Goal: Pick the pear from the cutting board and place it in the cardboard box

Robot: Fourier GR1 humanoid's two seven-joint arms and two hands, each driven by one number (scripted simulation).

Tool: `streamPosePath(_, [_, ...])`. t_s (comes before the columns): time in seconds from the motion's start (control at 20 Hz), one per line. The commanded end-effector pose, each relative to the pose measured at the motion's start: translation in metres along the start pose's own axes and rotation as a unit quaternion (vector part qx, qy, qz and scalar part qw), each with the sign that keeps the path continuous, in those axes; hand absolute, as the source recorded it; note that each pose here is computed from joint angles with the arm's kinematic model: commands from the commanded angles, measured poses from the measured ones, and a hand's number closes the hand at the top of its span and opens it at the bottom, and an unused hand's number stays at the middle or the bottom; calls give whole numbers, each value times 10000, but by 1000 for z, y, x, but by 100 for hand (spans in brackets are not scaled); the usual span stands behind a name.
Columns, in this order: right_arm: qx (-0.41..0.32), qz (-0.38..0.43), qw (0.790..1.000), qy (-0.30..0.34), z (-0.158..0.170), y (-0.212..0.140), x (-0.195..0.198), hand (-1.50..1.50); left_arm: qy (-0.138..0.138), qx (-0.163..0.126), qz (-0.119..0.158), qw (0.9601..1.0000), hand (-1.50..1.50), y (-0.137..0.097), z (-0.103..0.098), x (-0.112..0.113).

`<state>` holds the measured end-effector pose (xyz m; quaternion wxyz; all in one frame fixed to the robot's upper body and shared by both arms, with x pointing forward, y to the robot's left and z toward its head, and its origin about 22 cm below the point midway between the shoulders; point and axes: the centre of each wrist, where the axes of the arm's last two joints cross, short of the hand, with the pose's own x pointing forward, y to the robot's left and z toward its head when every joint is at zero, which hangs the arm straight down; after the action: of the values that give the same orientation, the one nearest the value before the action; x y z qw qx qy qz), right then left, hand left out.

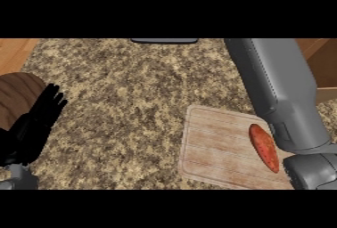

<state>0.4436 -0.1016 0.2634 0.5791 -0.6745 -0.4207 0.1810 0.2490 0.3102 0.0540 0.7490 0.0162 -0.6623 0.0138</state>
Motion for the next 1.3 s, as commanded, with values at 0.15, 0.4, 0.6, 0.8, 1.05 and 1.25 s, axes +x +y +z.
streamPosePath(0.15, [-200,-49,9982,559,-55,-16,-37,150,-46,120,-48,9999,0,17,-5,7])
streamPosePath(0.4, [-25,269,9985,486,-64,9,-62,150,-85,136,-72,9998,0,14,-1,9])
streamPosePath(0.6, [-183,170,9991,334,-87,13,-93,150,16,67,23,10000,0,14,0,-17])
streamPosePath(0.8, [-181,75,9990,407,-81,51,-96,150,6,99,-7,10000,0,12,-4,4])
streamPosePath(1.05, [143,-123,9990,398,-85,87,-132,150,15,14,85,10000,0,9,-4,6])
streamPosePath(1.25, [1131,-437,9897,759,-94,97,-154,150,-41,49,10,10000,0,12,-6,8])
